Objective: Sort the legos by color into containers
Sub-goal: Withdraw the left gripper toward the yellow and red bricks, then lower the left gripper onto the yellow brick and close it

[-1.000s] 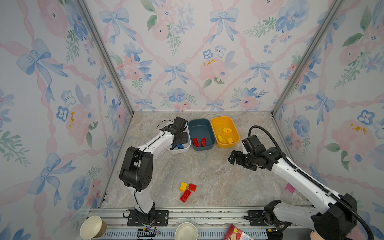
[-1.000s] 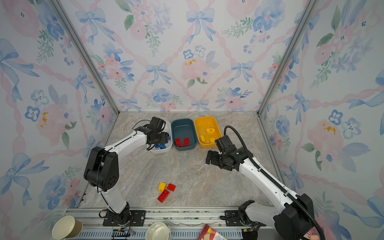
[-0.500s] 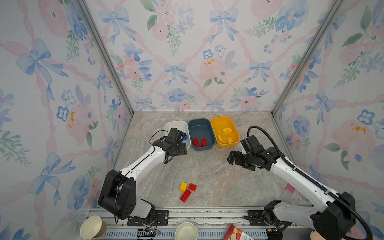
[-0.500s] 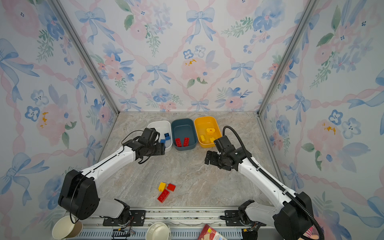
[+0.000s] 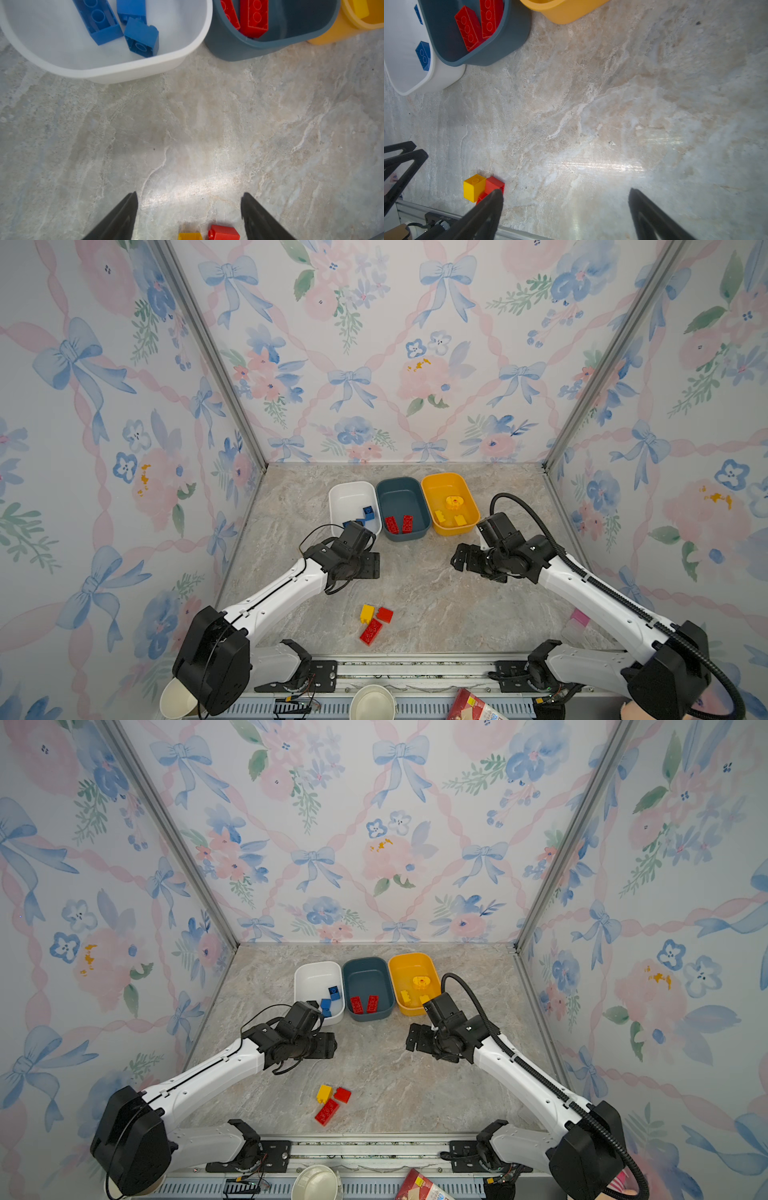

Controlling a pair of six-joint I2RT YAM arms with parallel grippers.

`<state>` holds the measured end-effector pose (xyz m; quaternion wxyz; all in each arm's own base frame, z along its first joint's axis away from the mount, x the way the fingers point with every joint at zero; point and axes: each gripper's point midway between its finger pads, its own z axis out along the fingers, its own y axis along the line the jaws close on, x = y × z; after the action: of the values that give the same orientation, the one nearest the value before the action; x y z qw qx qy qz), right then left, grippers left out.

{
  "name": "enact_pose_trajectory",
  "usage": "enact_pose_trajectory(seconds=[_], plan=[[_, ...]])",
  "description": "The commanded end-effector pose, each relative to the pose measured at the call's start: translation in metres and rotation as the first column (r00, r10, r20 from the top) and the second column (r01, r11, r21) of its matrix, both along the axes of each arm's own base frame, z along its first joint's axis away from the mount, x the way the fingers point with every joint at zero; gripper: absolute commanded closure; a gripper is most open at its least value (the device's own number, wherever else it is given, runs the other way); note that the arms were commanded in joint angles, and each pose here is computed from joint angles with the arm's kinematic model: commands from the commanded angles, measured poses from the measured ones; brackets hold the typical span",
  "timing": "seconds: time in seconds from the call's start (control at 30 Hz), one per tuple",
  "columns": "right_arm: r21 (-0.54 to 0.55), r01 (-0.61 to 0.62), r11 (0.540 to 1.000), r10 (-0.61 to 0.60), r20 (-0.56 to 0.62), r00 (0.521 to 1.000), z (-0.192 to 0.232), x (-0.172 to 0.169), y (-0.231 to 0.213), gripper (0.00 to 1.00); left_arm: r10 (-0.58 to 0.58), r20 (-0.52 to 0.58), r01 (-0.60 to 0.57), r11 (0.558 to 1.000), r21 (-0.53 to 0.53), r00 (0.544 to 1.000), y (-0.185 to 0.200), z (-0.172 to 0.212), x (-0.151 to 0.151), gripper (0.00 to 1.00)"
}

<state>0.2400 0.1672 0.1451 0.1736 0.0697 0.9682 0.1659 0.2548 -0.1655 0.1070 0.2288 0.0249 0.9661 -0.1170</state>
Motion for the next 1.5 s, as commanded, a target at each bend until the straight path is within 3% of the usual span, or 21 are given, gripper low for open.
enact_pose_trajectory(seconds=[0.0,0.3,0.63,1.47], plan=[[-0.016,0.006,1.000,-0.007,-0.017,1.000,-0.005,-0.005,-0.001,0.03,0.010,-0.062,-0.009,1.000,0.014,0.998,0.004,-0.009,-0.025,0.20],[-0.018,-0.001,1.000,0.001,-0.020,1.000,-0.008,-0.005,0.001,0.03,-0.011,-0.133,0.023,0.996,0.087,0.991,0.002,-0.032,-0.065,0.24],[-0.019,0.000,1.000,0.000,-0.020,1.000,-0.009,-0.006,0.000,0.03,-0.041,-0.191,0.068,0.988,0.139,0.981,-0.002,-0.052,-0.090,0.26],[-0.017,-0.001,1.000,0.001,-0.024,1.000,-0.012,-0.005,0.002,0.03,-0.039,-0.230,0.094,0.967,0.236,0.972,0.004,-0.075,-0.091,0.44]])
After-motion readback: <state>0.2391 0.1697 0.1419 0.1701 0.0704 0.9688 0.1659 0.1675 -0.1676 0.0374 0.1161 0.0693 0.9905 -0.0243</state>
